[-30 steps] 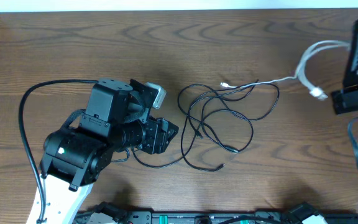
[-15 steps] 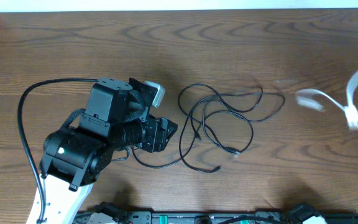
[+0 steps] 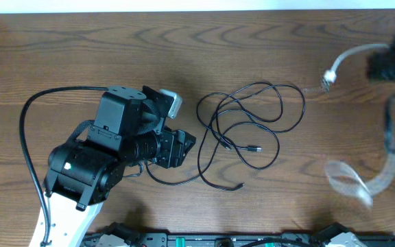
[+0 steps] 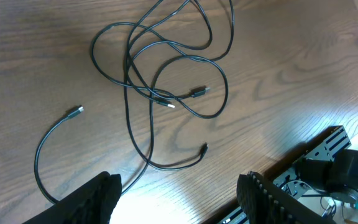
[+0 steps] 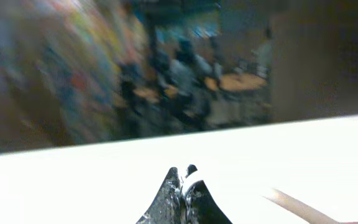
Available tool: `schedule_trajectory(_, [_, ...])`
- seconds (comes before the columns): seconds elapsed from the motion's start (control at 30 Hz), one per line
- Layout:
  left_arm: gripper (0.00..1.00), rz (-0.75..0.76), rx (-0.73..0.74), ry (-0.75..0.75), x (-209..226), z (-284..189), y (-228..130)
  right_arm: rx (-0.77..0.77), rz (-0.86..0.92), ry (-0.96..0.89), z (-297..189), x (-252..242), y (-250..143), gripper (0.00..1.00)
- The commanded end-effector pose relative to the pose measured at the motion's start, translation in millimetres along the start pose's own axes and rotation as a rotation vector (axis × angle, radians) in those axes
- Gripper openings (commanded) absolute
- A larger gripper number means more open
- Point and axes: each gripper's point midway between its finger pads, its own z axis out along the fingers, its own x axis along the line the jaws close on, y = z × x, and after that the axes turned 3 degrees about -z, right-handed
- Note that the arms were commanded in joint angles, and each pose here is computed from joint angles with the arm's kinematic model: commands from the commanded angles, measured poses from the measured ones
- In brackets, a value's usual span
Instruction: Untangle cables
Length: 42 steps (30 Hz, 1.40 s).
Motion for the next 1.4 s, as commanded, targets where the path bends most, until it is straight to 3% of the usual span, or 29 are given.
schedule_trajectory(0.0, [0.66, 0.012, -0.019, 0.009, -0.8, -5.3, 4.2, 0.05, -0.149, -0.196, 24.1, -33.0, -16.1, 0.01])
schedule_trajectory(0.17, [0.66, 0.012, -0.019, 0.009, -0.8, -5.3, 4.2, 0.187, -0.191, -0.333, 63.3, -89.9, -58.2, 0.01])
schedule_trajectory(0.33, [0.65, 0.011, -0.016, 0.009, -0.4, -4.4, 4.1, 0.32, -0.102, -0.402, 81.2, -154.6, -99.8, 0.01])
schedule_trajectory(0.67, [0.66, 0.004, 0.003, 0.013, 0.9, -3.1, 0.0, 0.455, 0.157, -0.596, 51.4, -299.5, -149.8, 0.01])
schedule_trajectory(1.03, [0.66, -0.011, 0.043, 0.022, 3.0, -3.4, -10.0, 0.403, 0.396, -0.6, 50.9, -364.5, -170.9, 0.01])
schedule_trajectory(1.37, [0.66, -0.022, 0.061, 0.017, 2.4, -3.1, -14.1, 0.542, 0.675, -0.64, 44.7, -445.0, -275.8, 0.01])
